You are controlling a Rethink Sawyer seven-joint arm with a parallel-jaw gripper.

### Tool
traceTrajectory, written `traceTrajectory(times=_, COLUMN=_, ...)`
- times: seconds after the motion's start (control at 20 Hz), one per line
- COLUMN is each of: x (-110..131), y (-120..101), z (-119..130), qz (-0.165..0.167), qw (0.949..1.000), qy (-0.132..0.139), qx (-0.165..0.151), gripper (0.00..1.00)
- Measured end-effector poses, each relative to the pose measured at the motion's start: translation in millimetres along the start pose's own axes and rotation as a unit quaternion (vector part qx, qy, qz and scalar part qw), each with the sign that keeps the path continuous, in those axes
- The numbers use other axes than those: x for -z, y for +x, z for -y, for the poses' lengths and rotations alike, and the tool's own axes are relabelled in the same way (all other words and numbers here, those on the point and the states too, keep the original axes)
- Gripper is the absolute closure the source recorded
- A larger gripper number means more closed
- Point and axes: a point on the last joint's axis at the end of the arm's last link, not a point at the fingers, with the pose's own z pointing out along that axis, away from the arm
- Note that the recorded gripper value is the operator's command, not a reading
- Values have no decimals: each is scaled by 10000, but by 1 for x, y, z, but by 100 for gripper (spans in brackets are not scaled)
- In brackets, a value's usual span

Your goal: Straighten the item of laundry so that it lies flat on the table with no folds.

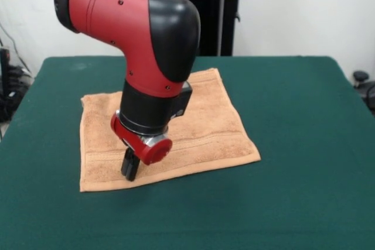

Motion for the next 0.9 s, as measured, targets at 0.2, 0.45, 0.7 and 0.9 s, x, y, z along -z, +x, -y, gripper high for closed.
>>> traceTrajectory(times=0.2, x=3, y=-12, z=6, qz=12, qw=9999, qy=-22, qx=-129, gripper=100)
traceTrajectory(times=0.45, x=11, y=-43, z=23, qz=82, qw=9991, qy=-69, qx=-412, gripper=100)
traceTrajectory(times=0.7, x=23, y=-59, z=24, qz=149, qw=9982, qy=-151, qx=-558, gripper=100)
traceTrajectory(times=0.9, x=28, y=-60, z=19, qz=161, qw=9980, qy=-194, qx=-587, gripper=100)
